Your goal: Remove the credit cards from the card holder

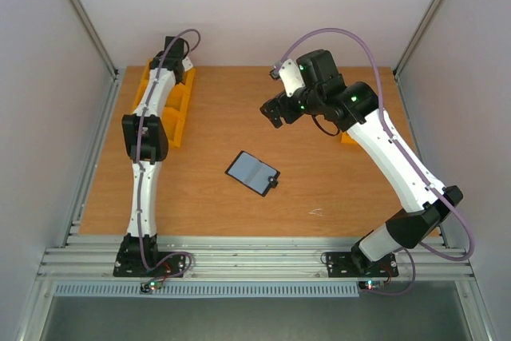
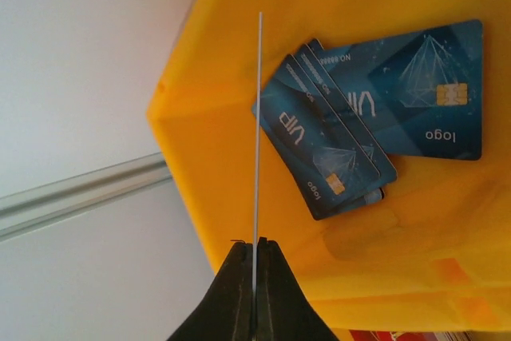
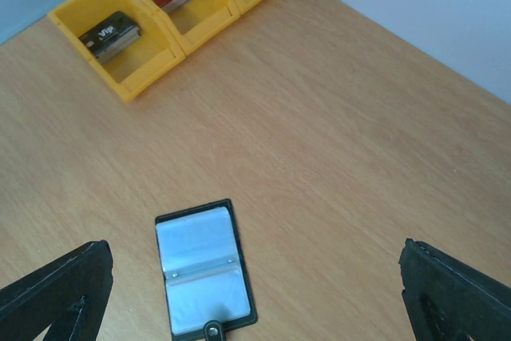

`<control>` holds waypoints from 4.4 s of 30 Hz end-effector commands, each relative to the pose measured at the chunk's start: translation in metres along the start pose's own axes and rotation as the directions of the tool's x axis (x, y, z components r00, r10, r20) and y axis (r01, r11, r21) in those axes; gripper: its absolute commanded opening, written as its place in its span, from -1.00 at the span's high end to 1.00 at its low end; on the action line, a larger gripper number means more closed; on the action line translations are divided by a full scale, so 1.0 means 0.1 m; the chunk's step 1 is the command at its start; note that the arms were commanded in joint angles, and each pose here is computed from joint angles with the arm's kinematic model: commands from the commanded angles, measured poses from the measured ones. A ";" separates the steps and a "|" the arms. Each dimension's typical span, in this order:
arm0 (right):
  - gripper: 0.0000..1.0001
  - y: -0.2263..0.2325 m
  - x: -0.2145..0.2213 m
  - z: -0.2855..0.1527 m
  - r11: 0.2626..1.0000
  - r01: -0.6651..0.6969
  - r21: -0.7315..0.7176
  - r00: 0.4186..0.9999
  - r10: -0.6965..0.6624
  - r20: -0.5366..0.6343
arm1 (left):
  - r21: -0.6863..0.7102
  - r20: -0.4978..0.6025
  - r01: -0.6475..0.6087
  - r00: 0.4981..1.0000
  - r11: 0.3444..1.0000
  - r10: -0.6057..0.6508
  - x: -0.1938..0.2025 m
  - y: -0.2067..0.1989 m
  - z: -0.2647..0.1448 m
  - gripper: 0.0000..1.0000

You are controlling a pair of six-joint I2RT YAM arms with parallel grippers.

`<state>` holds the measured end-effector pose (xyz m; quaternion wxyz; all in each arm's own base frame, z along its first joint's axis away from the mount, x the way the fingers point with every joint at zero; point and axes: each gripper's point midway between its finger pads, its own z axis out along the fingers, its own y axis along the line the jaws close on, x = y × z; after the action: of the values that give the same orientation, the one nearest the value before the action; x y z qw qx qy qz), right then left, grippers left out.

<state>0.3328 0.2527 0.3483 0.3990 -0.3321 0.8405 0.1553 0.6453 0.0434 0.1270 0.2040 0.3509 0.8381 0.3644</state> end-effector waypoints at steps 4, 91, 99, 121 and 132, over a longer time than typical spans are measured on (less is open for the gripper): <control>-0.97 0.02 -0.02 -0.01 1.000 0.007 -0.021 1.000 -0.007 0.009 | -0.022 -0.060 0.067 0.996 0.998 -0.068 0.22 0.05 0.21 0.99; -0.38 0.62 2.39 2.05 0.644 -0.764 0.023 0.488 0.602 -0.632 | 0.896 -0.377 0.421 0.890 0.140 -0.256 0.41 -3.51 -2.62 -0.95; -0.38 0.77 2.18 2.24 0.555 -0.827 -0.090 0.467 0.590 -0.658 | 0.889 -0.428 0.453 0.874 0.065 -0.229 0.41 -3.67 -2.63 -0.78; -0.38 0.17 1.23 1.44 0.531 -0.788 -0.310 0.615 0.673 -0.411 | 0.964 -0.168 0.226 0.924 0.139 -0.343 0.11 -2.88 -3.19 0.99; -0.50 0.14 0.37 0.05 0.784 -0.422 -0.456 0.887 0.461 -0.028 | 0.954 0.285 -0.162 0.756 0.253 -0.590 0.01 -1.27 -4.76 0.99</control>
<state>0.3256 0.2566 0.2615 0.2233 -0.1298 0.8511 0.4571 0.3316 -0.2381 0.2635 0.2053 0.3192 0.8668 -0.3234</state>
